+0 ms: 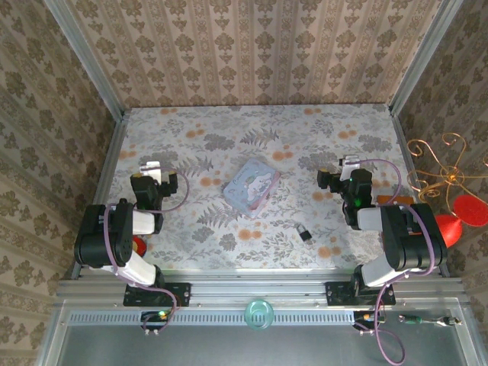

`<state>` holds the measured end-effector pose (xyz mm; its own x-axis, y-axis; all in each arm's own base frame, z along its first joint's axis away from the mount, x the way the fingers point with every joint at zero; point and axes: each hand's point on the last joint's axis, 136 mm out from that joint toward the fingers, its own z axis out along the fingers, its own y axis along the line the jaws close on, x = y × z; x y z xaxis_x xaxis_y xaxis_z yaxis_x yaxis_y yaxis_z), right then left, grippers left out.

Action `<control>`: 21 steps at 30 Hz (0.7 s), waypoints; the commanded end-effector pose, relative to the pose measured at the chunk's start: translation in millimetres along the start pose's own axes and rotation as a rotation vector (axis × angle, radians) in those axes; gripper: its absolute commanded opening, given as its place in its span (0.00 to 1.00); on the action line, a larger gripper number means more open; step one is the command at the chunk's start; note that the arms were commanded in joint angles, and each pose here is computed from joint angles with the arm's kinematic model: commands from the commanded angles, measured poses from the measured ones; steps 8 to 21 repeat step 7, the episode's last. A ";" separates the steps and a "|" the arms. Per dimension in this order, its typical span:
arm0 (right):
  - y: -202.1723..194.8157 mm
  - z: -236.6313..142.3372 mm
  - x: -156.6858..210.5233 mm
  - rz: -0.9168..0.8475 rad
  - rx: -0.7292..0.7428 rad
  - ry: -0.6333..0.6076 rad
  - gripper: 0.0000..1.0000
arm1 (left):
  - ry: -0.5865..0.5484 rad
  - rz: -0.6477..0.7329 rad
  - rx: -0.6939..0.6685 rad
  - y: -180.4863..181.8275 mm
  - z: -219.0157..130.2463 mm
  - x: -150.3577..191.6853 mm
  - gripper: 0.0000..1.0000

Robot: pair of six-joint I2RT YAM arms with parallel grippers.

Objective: Unlock the padlock with the key

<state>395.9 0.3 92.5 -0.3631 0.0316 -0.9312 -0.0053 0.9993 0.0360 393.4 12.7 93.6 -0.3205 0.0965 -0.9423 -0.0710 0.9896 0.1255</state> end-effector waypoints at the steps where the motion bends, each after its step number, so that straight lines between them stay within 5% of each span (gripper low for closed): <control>1: -0.7 3.7 -5.3 0.002 0.015 -0.005 1.00 | -0.013 -0.012 -0.008 1.2 1.1 -5.7 1.00; 21: -0.8 2.3 -6.4 0.000 0.019 -0.014 1.00 | -0.013 -0.013 -0.008 1.1 1.3 -5.8 1.00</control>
